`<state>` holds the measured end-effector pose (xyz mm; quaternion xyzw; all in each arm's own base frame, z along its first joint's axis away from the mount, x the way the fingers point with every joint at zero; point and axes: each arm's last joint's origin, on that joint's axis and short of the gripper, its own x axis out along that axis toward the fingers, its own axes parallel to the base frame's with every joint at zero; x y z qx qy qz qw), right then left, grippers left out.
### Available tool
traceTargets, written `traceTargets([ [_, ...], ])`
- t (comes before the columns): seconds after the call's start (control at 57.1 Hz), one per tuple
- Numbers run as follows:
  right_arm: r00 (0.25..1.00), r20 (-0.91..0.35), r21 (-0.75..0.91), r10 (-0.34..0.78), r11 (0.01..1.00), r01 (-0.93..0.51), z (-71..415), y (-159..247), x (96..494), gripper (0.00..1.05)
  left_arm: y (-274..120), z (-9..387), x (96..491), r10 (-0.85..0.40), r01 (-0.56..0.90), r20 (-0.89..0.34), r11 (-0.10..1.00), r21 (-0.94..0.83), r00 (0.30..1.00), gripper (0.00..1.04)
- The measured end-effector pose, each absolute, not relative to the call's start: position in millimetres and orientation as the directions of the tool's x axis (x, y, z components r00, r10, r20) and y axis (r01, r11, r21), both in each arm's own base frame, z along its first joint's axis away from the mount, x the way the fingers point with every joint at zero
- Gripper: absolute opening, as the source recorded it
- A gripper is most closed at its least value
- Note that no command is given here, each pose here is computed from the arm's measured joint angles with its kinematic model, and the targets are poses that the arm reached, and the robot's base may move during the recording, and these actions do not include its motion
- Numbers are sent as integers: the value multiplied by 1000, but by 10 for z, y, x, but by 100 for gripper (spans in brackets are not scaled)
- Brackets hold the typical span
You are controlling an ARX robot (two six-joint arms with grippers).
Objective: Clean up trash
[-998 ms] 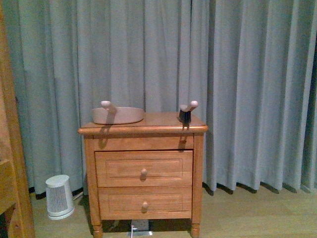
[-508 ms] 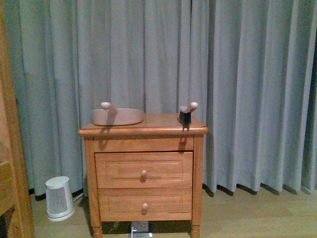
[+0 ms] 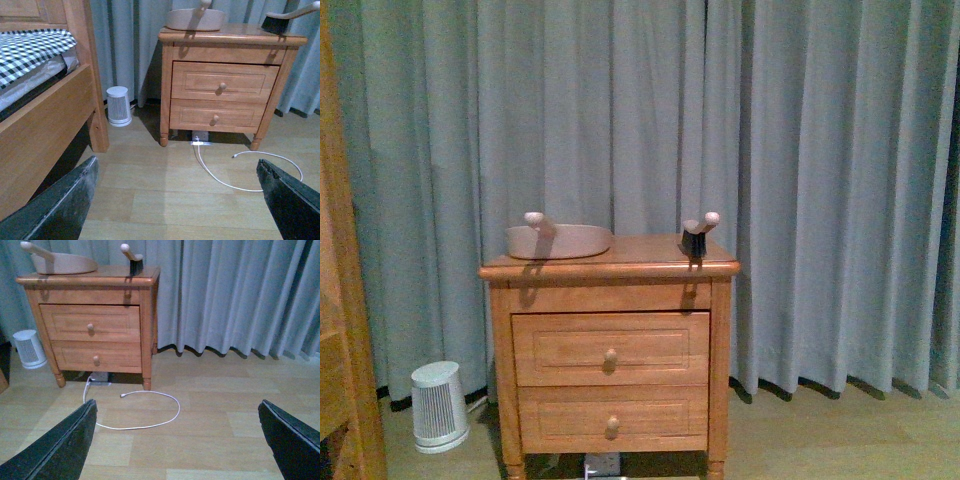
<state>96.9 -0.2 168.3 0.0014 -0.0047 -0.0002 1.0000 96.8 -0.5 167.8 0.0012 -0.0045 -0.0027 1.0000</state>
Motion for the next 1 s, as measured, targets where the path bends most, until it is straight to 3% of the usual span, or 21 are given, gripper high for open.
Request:
traceTargets([
  [0.998,1000,10,3,0,1000,0,1684,-2,969,97,-5,1678,968,-5,5,9,1000,2,1000,97],
])
